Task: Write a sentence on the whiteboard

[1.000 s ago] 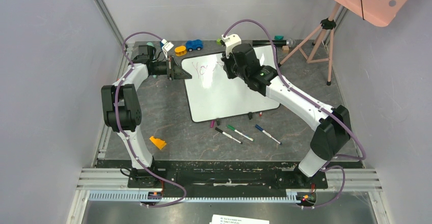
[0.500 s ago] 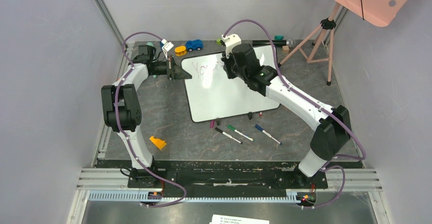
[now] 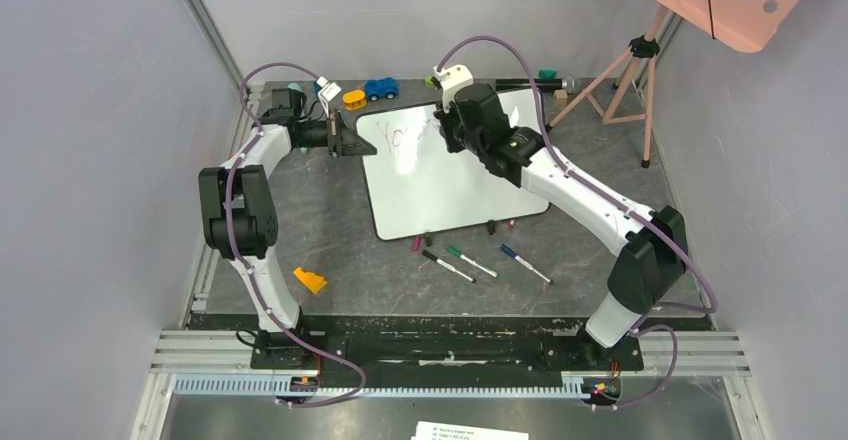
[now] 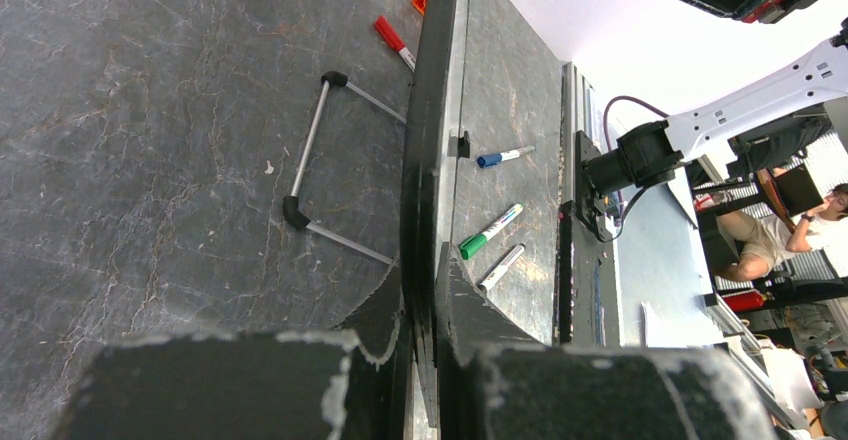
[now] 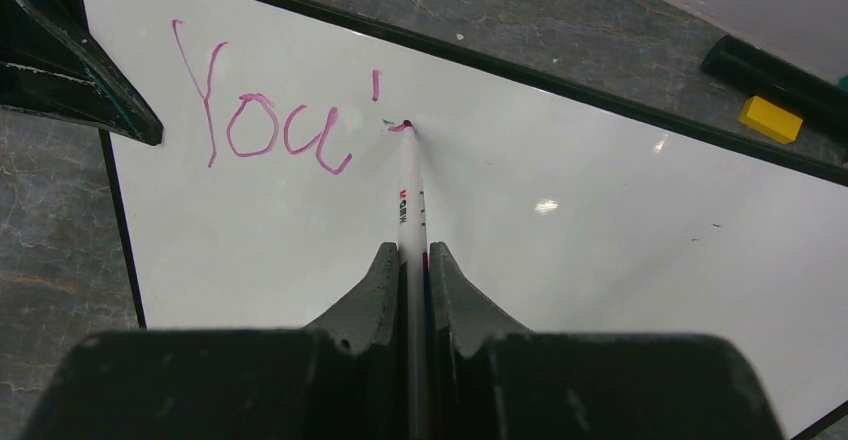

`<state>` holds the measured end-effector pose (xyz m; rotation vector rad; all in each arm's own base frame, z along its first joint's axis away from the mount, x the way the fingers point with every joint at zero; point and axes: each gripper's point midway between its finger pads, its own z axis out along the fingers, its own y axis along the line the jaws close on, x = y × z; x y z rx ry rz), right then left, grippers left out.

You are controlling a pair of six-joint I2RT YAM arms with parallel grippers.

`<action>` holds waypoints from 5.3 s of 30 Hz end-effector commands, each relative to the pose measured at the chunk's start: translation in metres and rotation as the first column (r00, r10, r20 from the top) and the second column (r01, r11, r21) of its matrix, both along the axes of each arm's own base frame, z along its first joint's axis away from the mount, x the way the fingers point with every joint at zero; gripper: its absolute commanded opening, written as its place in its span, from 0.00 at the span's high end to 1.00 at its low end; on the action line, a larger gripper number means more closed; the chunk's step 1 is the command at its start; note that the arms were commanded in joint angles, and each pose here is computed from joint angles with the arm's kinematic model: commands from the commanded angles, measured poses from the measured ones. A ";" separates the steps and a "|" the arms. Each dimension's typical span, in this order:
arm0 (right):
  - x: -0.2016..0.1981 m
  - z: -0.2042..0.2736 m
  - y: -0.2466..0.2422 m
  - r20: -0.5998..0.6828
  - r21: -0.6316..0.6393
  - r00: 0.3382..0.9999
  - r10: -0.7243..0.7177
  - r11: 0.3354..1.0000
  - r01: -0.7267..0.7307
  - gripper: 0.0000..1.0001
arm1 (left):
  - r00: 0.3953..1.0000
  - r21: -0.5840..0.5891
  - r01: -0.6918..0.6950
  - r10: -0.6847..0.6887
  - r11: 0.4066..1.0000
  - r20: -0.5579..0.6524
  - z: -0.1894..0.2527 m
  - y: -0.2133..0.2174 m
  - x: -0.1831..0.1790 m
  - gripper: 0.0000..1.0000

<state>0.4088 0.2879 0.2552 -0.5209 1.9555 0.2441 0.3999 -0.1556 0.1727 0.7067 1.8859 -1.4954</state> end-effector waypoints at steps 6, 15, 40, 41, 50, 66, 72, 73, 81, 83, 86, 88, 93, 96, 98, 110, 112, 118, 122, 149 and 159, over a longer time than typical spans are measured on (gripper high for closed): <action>0.003 -0.001 -0.008 0.008 -0.028 1.000 -0.016 0.999 0.016 1.00 | 0.997 0.259 -0.026 0.007 0.965 0.075 -0.070 -0.004 0.007 0.98; -0.014 -0.022 -0.017 -0.032 -0.059 0.999 0.013 0.998 -0.015 1.00 | 0.997 0.258 -0.025 0.006 0.966 0.076 -0.069 -0.005 0.007 0.98; 0.000 -0.010 -0.012 -0.002 -0.057 1.000 -0.011 0.998 0.011 1.00 | 0.997 0.258 -0.025 0.006 0.966 0.076 -0.069 -0.005 0.007 0.98; 0.001 -0.009 -0.012 0.000 -0.058 1.000 -0.015 0.998 0.015 1.00 | 0.997 0.259 -0.026 0.006 0.966 0.076 -0.069 -0.005 0.007 0.98; 0.010 -0.004 -0.010 0.014 -0.057 1.000 -0.028 0.998 0.029 1.00 | 0.997 0.259 -0.026 0.006 0.966 0.077 -0.069 -0.005 0.007 0.98; 0.019 0.006 -0.020 0.033 -0.045 0.997 -0.063 0.997 0.065 1.00 | 0.997 0.259 -0.026 0.006 0.965 0.077 -0.069 -0.005 0.007 0.98; 0.008 0.018 -0.015 0.040 -0.003 0.999 -0.010 1.000 0.010 1.00 | 0.997 0.259 -0.025 0.006 0.965 0.075 -0.070 -0.005 0.007 0.98; 0.006 0.021 -0.015 0.046 0.007 0.999 -0.005 1.000 0.004 1.00 | 0.997 0.259 -0.026 0.007 0.965 0.076 -0.069 -0.004 0.007 0.98; -0.009 0.035 -0.028 0.080 0.038 0.997 -0.004 0.999 0.001 1.00 | 0.997 0.259 -0.026 0.006 0.966 0.078 -0.069 -0.004 0.007 0.98; -0.010 0.031 -0.028 0.073 0.035 0.997 0.002 0.999 -0.005 1.00 | 0.997 0.260 -0.026 0.006 0.965 0.076 -0.069 -0.005 0.007 0.98; -0.012 0.026 -0.024 0.060 0.037 0.998 0.025 0.999 -0.027 1.00 | 0.997 0.260 -0.026 0.005 0.965 0.079 -0.069 -0.005 0.006 0.98; -0.012 0.024 -0.021 0.053 0.039 0.998 0.038 0.998 -0.040 1.00 | 0.997 0.261 -0.025 0.004 0.965 0.080 -0.069 -0.005 0.006 0.98; -0.010 0.021 -0.014 0.045 0.045 0.997 0.060 0.997 -0.062 1.00 | 0.997 0.262 -0.025 0.005 0.965 0.078 -0.070 -0.005 0.006 0.98; -0.006 0.019 -0.016 0.045 0.035 0.998 0.042 0.998 -0.044 1.00 | 0.997 0.262 -0.025 0.005 0.965 0.077 -0.070 -0.005 0.006 0.98; -0.004 0.016 -0.018 0.042 0.025 0.999 0.027 0.999 -0.028 1.00 | 0.997 0.261 -0.025 0.005 0.965 0.077 -0.070 -0.005 0.007 0.98; 0.001 0.002 -0.020 0.018 -0.005 1.000 0.005 1.000 -0.005 1.00 | 0.997 0.261 -0.025 0.005 0.965 0.076 -0.069 -0.005 0.006 0.98; 0.001 0.000 -0.022 0.015 -0.014 1.000 -0.006 1.000 0.007 1.00 | 0.997 0.261 -0.026 0.006 0.965 0.077 -0.069 -0.005 0.007 0.98; 0.003 0.000 -0.033 0.018 -0.044 0.998 -0.054 0.998 0.055 1.00 | 0.997 0.260 -0.024 0.004 0.965 0.077 -0.069 -0.005 0.006 0.98; 0.003 0.001 -0.039 0.026 -0.059 0.996 -0.081 0.995 0.082 1.00 | 0.997 0.261 -0.025 0.005 0.965 0.078 -0.069 -0.005 0.007 0.98; 0.014 0.003 -0.025 0.028 -0.051 0.998 -0.050 0.997 0.052 1.00 | 0.997 0.261 -0.025 0.005 0.965 0.076 -0.070 -0.005 0.006 0.98; 0.012 -0.002 -0.019 0.012 -0.049 1.000 -0.013 0.999 0.014 1.00 | 0.997 0.261 -0.025 0.005 0.965 0.077 -0.069 -0.005 0.006 0.98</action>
